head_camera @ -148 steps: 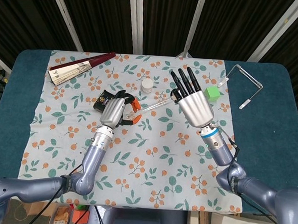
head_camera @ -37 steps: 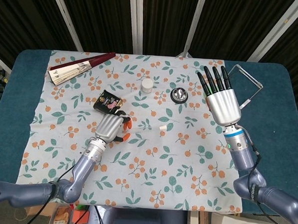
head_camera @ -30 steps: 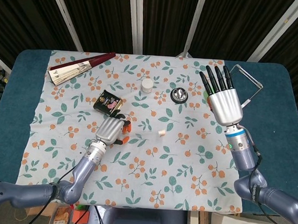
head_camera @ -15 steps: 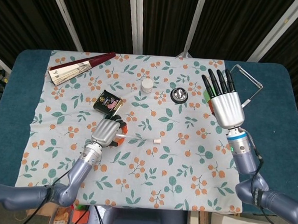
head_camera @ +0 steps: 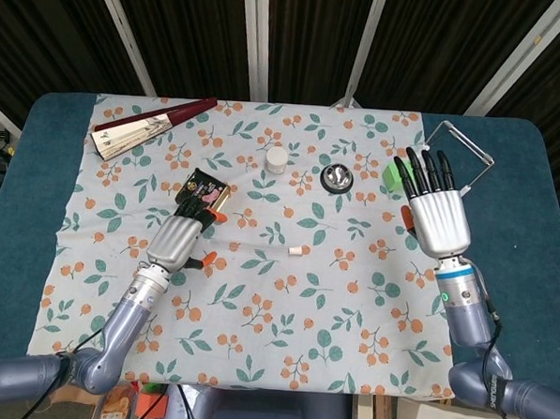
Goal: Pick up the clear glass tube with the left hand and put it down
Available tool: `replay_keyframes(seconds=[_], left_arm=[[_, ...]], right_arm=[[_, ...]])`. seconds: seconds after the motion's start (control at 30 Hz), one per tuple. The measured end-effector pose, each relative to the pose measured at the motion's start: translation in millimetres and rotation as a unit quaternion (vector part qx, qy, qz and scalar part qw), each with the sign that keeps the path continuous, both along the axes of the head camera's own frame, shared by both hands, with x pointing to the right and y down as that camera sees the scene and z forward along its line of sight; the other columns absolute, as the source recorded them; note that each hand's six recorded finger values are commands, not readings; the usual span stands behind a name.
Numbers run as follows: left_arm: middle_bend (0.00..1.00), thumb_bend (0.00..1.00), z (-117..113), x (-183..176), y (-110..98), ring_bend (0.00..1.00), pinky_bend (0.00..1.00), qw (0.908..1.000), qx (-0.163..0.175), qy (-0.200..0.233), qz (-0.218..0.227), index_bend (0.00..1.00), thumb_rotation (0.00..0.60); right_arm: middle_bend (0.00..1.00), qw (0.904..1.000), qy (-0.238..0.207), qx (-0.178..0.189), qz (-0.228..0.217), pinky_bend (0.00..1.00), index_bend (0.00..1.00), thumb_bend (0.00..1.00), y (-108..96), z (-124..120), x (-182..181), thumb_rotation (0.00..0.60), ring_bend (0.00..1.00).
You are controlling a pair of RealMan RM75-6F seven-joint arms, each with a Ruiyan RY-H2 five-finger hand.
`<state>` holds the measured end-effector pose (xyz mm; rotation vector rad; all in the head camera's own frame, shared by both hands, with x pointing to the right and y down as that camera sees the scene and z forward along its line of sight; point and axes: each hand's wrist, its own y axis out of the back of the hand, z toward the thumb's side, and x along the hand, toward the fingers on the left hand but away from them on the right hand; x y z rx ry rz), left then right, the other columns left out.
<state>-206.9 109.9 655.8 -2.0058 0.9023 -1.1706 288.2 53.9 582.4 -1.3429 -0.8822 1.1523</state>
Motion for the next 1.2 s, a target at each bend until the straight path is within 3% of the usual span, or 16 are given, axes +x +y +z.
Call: replay_keyframes(seconds=[0.1, 0.37, 0.57, 0.7, 0.9, 1.03, 1.2], left_arm=[[0.11, 0.25, -8, -11, 0, 0.0, 0.0, 0.9999, 0.012, -0.005, 0.001, 0.1, 0.6], [0.09, 0.19, -36, -47, 8, 0.0, 0.0, 0.9986, 0.049, -0.022, 0.005, 0.07, 0.6], [0.08, 0.17, -67, -94, 35, 0.0, 0.0, 0.9965, 0.075, -0.026, -0.025, 0.06, 0.6], [0.06, 0.17, -84, -137, 70, 0.0, 0.0, 0.9945, 0.078, -0.04, -0.057, 0.05, 0.6], [0.06, 0.17, -108, -189, 109, 0.0, 0.0, 0.9913, 0.082, -0.064, -0.081, 0.05, 0.6], [0.05, 0.17, -121, -213, 120, 0.0, 0.0, 0.9874, 0.106, -0.071, -0.094, 0.05, 0.6], [0.05, 0.17, -132, -243, 131, 0.0, 0.0, 0.9841, 0.111, -0.08, -0.113, 0.05, 0.6]], right_arm=[[0.0, 0.9993, -0.016, -0.022, 0.024, 0.01, 0.0, 0.34, 6, -1, 7, 0.6, 0.0], [0.0, 0.9882, -0.075, -0.083, 0.104, 0.0, 0.0, 0.32, 33, -11, 36, 0.6, 0.0], [0.0, 0.9728, -0.104, -0.125, 0.165, 0.0, 0.0, 0.32, 70, -28, 74, 0.6, 0.0], [0.0, 0.9666, -0.107, -0.142, 0.185, 0.0, 0.0, 0.32, 102, -37, 98, 0.6, 0.0], [0.0, 0.9671, -0.099, -0.141, 0.187, 0.0, 0.0, 0.32, 142, -51, 119, 0.6, 0.0], [0.0, 0.9676, -0.098, -0.123, 0.197, 0.0, 0.0, 0.32, 162, -59, 135, 0.6, 0.0], [0.0, 0.9677, -0.102, -0.114, 0.2, 0.0, 0.0, 0.32, 177, -59, 144, 0.6, 0.0]])
